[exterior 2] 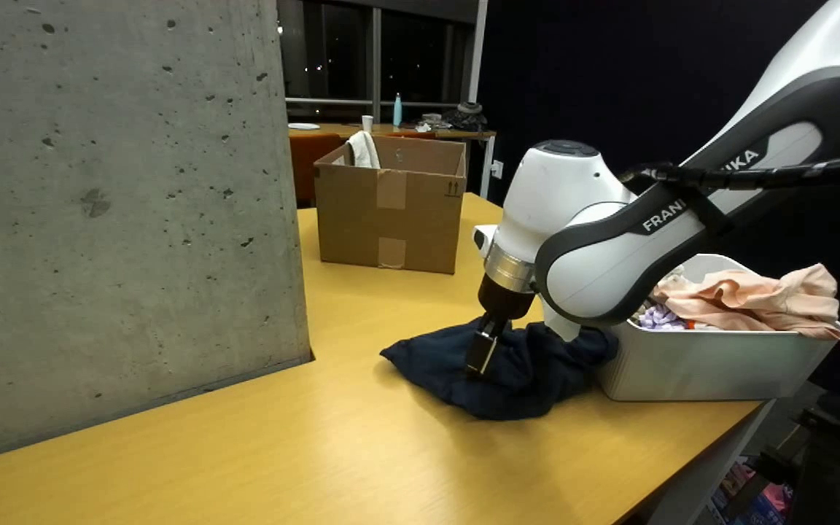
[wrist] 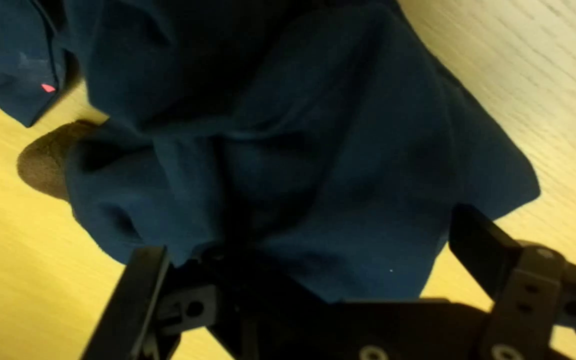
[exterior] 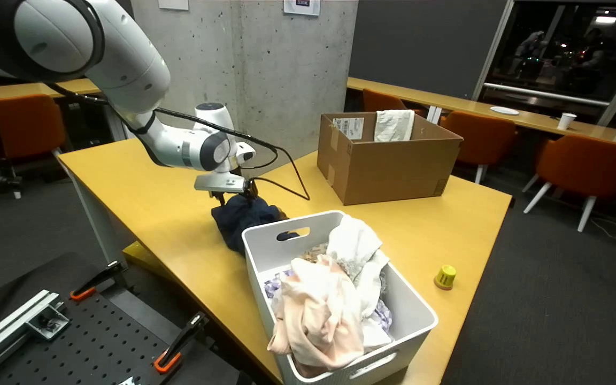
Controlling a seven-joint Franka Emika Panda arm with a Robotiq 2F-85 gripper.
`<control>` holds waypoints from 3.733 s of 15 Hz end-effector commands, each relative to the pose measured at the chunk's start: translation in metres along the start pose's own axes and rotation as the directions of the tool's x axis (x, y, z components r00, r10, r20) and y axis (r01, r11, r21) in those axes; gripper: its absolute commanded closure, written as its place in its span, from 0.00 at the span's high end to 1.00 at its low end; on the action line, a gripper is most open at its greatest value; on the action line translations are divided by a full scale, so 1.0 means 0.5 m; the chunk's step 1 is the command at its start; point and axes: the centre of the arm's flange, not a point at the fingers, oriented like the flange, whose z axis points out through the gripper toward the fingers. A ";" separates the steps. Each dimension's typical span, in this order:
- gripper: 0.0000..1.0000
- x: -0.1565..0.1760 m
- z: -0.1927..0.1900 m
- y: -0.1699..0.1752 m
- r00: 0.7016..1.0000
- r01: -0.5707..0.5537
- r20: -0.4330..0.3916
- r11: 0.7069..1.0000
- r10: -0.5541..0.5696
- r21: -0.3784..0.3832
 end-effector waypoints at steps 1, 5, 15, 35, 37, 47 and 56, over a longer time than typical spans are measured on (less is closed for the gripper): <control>1.00 0.026 0.042 0.010 1.000 -0.001 -0.007 1.000 0.001 -0.016; 1.00 0.039 0.084 0.011 1.000 0.005 -0.008 1.000 -0.005 -0.004; 0.42 0.056 0.118 0.028 1.000 -0.016 -0.008 1.000 0.017 0.015; 0.04 0.183 -0.336 -0.138 0.957 0.087 -0.289 0.913 0.035 0.399; 0.04 0.192 -0.330 -0.136 0.957 0.092 -0.290 0.916 0.028 0.392; 0.04 0.230 -0.190 0.003 0.974 0.055 -0.226 0.988 -0.021 0.144; 0.64 0.222 -0.135 -0.016 0.983 0.071 -0.173 0.997 -0.065 0.026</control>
